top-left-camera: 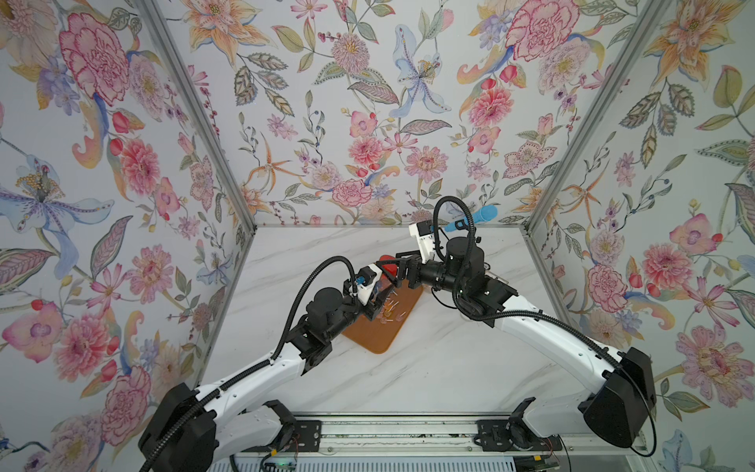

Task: Pour the candies out of the jar
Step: Unscrew the lid from the jar, then place the lid at the center of the board.

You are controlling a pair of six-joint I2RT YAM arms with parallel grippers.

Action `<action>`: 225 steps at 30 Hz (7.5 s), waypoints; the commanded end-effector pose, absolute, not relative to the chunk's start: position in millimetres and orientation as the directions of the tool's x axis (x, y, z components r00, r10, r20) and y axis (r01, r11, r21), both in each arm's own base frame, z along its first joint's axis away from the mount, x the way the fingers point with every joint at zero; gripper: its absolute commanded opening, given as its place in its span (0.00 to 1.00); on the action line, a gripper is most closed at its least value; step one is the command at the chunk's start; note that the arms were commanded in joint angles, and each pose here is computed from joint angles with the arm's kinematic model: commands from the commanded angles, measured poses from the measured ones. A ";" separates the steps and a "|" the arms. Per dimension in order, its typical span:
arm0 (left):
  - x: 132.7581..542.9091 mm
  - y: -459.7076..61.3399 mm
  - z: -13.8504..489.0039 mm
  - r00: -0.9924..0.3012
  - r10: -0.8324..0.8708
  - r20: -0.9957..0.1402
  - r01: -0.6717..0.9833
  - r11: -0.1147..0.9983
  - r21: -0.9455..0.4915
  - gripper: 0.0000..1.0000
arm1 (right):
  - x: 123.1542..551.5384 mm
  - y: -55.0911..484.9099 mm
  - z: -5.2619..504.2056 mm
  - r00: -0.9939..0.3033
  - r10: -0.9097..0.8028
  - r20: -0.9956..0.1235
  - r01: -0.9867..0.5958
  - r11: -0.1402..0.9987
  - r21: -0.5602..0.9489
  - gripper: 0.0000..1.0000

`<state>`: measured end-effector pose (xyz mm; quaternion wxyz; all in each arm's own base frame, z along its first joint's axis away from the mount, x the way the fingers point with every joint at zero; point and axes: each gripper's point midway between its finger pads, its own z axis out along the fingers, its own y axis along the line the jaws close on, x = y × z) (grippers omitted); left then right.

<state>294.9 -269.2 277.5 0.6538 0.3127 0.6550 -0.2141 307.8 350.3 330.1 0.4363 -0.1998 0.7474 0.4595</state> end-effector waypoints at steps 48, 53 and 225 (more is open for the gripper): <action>251.5 -295.3 319.2 0.159 -0.002 -0.987 0.867 0.479 0.139 0.00 | 279.2 329.7 362.5 -0.414 0.014 -0.910 -0.874 0.271 0.402 0.93; 281.3 -270.8 303.3 0.137 0.067 -0.988 0.737 0.660 0.147 0.00 | 311.1 296.5 374.1 -0.465 0.159 -0.871 -0.761 0.432 0.485 0.96; 280.1 -241.9 236.3 -0.003 0.053 -0.999 0.658 0.752 0.038 0.00 | 280.8 99.3 60.9 -0.646 0.244 -0.723 0.124 0.968 0.217 0.38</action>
